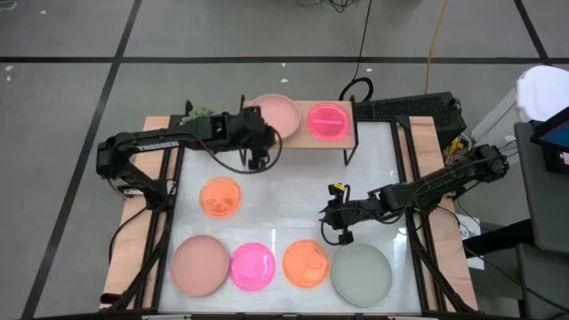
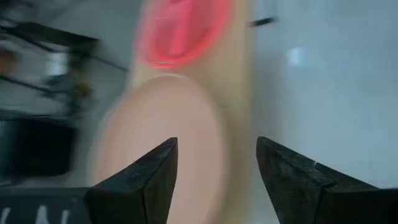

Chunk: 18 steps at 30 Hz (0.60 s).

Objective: Place and stack plates onto a shelf
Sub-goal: Stack the bottom orange plate on top of the pink transparent plate

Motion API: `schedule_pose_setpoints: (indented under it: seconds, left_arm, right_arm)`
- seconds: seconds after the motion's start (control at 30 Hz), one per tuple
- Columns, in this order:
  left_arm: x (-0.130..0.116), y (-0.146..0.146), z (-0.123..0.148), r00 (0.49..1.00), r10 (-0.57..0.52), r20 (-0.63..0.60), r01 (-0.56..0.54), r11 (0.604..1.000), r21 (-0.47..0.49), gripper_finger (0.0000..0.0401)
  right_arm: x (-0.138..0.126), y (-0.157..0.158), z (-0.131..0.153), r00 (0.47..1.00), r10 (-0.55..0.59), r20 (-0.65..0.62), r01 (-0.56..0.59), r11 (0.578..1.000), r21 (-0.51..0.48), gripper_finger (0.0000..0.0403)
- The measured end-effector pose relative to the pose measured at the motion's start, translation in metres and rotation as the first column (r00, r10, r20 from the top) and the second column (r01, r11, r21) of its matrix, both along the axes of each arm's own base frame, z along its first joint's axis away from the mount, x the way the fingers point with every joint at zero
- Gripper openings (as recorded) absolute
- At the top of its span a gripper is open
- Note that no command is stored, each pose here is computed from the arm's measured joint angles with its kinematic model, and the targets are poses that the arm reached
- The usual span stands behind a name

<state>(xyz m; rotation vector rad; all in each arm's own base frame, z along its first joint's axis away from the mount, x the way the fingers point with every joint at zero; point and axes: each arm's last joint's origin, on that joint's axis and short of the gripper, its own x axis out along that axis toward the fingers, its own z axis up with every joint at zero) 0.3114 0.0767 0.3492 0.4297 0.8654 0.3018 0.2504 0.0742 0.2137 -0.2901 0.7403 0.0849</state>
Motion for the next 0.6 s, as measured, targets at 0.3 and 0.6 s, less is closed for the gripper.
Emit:
schedule_pose_setpoints:
  seconds: [0.3,0.6]
  left_arm:
    - [-0.003,-0.064,-0.001,0.989,-0.147,0.02,0.147,0.954,-0.261,0.0225]
    - [-0.007,-0.137,-0.019,0.968,-0.251,0.014,0.245,0.926,-0.289,0.0225]
  right_arm:
    - [-0.002,0.01,0.001,0.999,0.04,-0.013,-0.037,0.984,0.175,0.0093]
    - [-0.004,0.045,0.013,0.976,0.15,0.155,-0.178,0.966,0.187,0.0093]
